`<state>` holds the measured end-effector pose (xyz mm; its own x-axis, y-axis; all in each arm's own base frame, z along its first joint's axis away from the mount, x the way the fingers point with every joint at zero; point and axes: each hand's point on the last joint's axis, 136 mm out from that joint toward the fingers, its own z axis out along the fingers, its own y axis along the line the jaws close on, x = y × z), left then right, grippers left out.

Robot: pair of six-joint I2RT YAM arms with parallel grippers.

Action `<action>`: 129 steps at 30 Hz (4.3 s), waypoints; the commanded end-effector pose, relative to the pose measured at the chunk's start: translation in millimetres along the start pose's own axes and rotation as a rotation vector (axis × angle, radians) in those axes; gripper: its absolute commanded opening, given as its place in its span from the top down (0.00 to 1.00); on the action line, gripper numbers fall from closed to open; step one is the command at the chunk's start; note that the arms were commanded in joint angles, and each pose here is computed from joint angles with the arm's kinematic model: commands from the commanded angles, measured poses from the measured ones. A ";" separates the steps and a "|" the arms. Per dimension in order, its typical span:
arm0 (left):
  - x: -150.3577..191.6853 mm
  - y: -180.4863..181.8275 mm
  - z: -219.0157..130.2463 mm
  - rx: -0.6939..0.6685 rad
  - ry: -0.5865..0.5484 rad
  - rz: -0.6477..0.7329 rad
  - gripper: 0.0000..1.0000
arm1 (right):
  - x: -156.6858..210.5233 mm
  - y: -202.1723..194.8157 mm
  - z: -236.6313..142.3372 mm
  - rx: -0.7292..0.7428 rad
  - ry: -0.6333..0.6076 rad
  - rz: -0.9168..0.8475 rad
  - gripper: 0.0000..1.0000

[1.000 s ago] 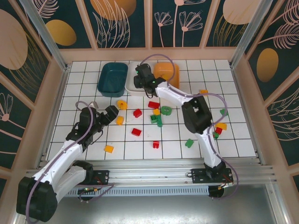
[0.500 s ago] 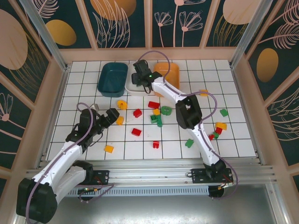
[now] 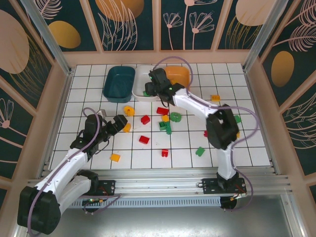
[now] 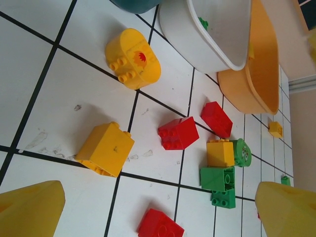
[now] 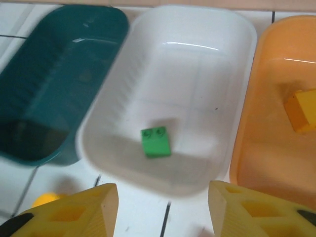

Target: Sort the legos into containers by color

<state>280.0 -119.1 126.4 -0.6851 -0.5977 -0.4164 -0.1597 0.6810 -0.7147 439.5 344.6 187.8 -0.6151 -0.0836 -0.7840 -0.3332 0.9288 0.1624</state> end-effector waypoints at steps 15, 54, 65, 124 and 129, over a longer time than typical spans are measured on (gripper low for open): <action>-67.6 -7.2 -30.1 -0.066 -0.278 0.053 0.01 | 219.6 97.1 -45.1 -0.251 0.298 -0.569 0.32; -59.7 -3.2 -40.3 -0.082 -0.258 0.073 0.02 | 238.6 121.7 -0.3 -0.347 0.369 -0.531 0.37; -58.4 -1.9 -38.4 -0.082 -0.253 0.072 0.02 | 236.6 123.8 -36.0 -0.493 0.381 -0.485 0.39; -61.6 6.5 -32.9 -0.132 -0.228 0.035 0.01 | -18.4 143.4 103.4 -0.302 -0.098 -0.330 0.53; -60.1 4.6 -32.1 -0.123 -0.216 0.046 0.01 | -16.2 146.0 120.9 -0.299 -0.098 -0.339 0.49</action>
<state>297.8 -65.0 161.1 -0.5199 -0.6493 -0.5551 -0.2524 0.7376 -0.6263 483.0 526.3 143.9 -0.3802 -0.3086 -0.8719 -0.6992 0.7130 0.0526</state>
